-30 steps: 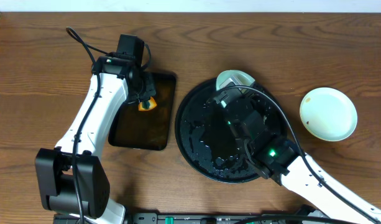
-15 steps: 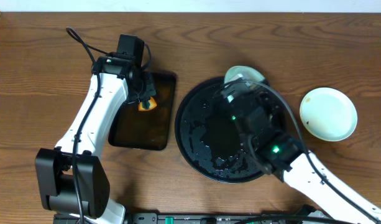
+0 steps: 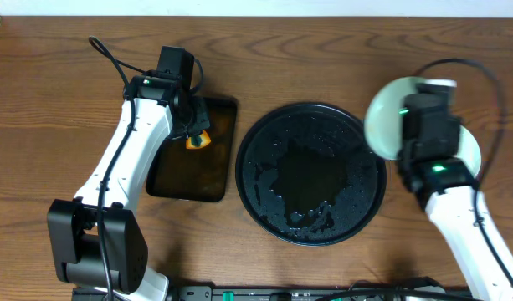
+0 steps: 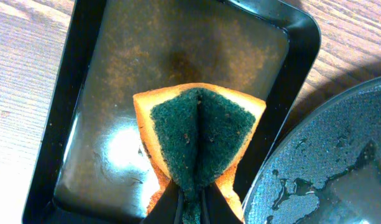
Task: Clean dirty plates on tray and stack at the side
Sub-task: 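Carry the blue plate right and place it on the plate stack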
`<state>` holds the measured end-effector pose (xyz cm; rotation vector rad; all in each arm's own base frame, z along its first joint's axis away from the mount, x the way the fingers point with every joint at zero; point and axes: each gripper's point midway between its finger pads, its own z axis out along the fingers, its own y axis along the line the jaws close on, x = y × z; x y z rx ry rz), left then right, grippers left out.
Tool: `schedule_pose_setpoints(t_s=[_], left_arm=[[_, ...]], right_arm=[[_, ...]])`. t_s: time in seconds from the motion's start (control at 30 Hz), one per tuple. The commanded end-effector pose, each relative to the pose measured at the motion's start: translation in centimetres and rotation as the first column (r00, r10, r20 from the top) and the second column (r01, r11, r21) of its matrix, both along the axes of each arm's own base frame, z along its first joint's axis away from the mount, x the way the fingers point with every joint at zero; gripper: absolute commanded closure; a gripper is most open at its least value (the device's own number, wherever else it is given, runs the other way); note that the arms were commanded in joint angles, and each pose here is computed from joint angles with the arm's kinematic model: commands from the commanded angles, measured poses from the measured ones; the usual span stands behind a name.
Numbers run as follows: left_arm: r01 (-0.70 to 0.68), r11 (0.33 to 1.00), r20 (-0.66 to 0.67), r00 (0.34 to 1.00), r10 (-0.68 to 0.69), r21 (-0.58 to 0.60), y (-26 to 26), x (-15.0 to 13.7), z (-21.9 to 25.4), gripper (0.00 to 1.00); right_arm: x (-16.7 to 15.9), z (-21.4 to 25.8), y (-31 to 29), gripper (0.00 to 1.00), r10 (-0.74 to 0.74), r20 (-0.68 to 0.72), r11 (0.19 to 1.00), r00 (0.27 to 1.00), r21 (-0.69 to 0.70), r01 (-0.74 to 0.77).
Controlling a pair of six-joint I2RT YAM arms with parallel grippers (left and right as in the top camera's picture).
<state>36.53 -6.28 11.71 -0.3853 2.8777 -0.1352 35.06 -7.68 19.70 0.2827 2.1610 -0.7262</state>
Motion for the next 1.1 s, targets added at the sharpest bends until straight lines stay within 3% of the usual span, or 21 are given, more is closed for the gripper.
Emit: schedule_pose_setpoints(t_s=[0.0,0.23,0.43,0.67,0.73,0.83,1.07], left_arm=[[-0.005,1.000,-0.017,1.000,0.005,0.011,0.2,-0.2,-0.5,0.92],[-0.005,1.000,-0.017,1.000,0.005,0.011,0.2,-0.2,-0.5,0.93],[-0.005,1.000,-0.018,1.000,0.005,0.011,0.2,-0.2,-0.5,0.92],[-0.005,1.000,-0.018,1.000,0.005,0.011,0.2,-0.2,-0.5,0.92],[-0.005,1.000,-0.020,1.000,0.005,0.012,0.2,-0.3,-0.6,0.92],[-0.005,1.000,-0.026,1.000,0.005,0.013,0.3,-0.4,-0.6,0.92],[-0.004,1.000,-0.028,1.000,0.004,0.014,0.3,-0.5,-0.6,0.91]], right_arm=[[-0.9,-0.1,-3.8,0.99,-0.152,0.051,0.984,0.987,0.103,0.146],[-3.6,-4.0,-10.1,0.99,-0.385,-0.031,0.904,0.922,0.190,0.384],[-3.7,-8.1,-11.5,0.99,-0.402,-0.116,0.862,0.908,0.286,0.419],[-2.6,-10.8,-9.7,0.99,-0.314,-0.178,0.848,0.933,0.388,0.360],[-2.3,-11.0,-9.2,0.93,-0.290,-0.176,0.844,0.941,0.417,0.338],[-2.0,-11.1,-8.7,0.76,-0.270,-0.177,0.839,0.947,0.440,0.321],[-1.9,-11.9,-6.8,0.64,-0.185,-0.206,0.813,0.961,0.517,0.267]])
